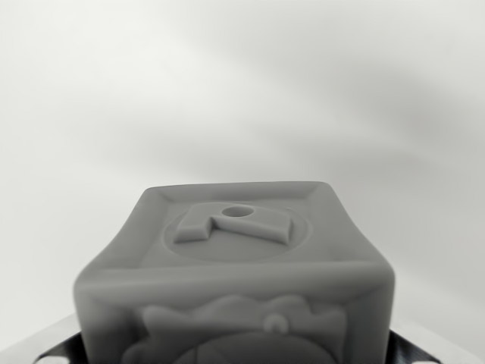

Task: Destack cube

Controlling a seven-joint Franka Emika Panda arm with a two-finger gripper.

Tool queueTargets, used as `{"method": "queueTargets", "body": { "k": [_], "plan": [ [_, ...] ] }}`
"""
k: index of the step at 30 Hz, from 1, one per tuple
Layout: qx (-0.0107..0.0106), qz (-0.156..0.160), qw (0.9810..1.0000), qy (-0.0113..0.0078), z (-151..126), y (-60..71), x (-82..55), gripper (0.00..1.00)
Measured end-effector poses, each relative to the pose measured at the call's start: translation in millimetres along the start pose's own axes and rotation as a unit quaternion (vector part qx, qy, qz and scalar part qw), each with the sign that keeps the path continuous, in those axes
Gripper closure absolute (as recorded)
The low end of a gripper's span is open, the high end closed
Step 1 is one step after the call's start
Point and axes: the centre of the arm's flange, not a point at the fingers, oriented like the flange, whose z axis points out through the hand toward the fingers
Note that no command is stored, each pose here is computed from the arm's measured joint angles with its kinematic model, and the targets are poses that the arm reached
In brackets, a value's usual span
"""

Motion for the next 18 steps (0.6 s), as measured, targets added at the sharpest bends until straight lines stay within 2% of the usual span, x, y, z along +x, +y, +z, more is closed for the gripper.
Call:
{"method": "queueTargets", "body": {
  "k": [6, 9, 13, 18],
  "plan": [
    [-0.0029, 0.001, 1.0000, -0.0031, 23.4, 1.2, 0.9, 1.00],
    [-0.0029, 0.001, 1.0000, -0.0034, 31.5, 1.3, 0.9, 1.00],
    [-0.0018, 0.001, 1.0000, -0.0022, 42.2, 0.9, 0.6, 1.00],
    [-0.0023, 0.001, 1.0000, -0.0026, 56.8, 1.3, 0.4, 1.00]
  ]
}}
